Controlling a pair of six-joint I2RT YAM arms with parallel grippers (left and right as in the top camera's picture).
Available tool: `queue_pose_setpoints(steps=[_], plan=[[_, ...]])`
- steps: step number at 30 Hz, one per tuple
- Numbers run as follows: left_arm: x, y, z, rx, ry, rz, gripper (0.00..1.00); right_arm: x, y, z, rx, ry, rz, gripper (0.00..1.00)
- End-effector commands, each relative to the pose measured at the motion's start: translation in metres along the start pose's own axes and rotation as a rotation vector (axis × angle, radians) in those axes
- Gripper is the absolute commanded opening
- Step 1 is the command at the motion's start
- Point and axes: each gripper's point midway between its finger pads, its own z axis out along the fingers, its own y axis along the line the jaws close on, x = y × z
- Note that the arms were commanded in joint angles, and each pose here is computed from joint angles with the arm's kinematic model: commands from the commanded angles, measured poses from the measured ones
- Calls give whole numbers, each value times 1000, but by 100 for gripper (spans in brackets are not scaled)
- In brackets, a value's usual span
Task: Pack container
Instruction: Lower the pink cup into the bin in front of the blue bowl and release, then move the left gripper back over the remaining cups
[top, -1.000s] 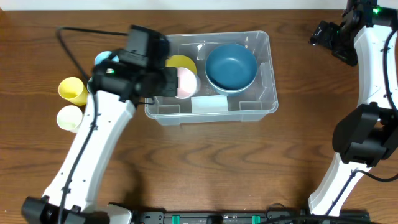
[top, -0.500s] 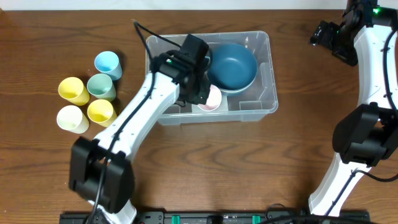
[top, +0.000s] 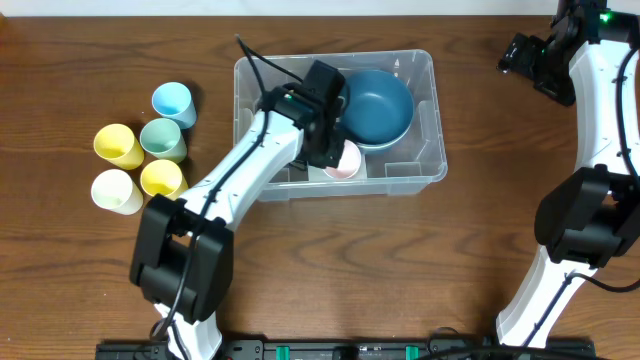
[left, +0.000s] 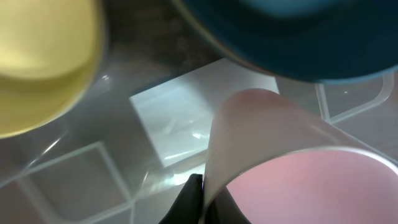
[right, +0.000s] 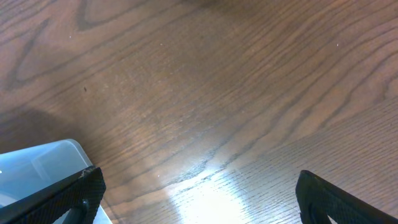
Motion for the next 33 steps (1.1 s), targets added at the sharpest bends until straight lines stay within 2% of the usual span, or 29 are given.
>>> queue_pose_setpoints(steps=[1, 4, 5, 8, 16, 23, 27, 30, 33], plan=[[1, -4, 10, -11, 13, 26, 6, 0, 4, -2, -9, -5, 6, 99], [0, -3, 11, -21, 9, 27, 17, 0, 4, -2, -9, -5, 6, 99], [-1, -3, 11, -21, 6, 27, 27, 0, 4, -2, -9, -5, 6, 99], [-2, -3, 11, -20, 2, 28, 36, 0, 4, -2, -9, -5, 6, 99], [-5, 1, 0, -19, -12, 15, 44, 0, 4, -2, -9, -5, 6, 99], [-23, 4, -82, -11, -144, 1, 49, 0, 4, -2, -9, -5, 6, 99], [-26, 32, -136, -90, -258, -47, 62, 0, 4, -2, -9, -5, 6, 99], [-19, 74, -166, -201, -305, -126, 69, 0, 4, -2, -9, -5, 6, 99], [-8, 122, -181, -296, -304, -230, 72, 0, 4, -2, -9, -5, 6, 99]])
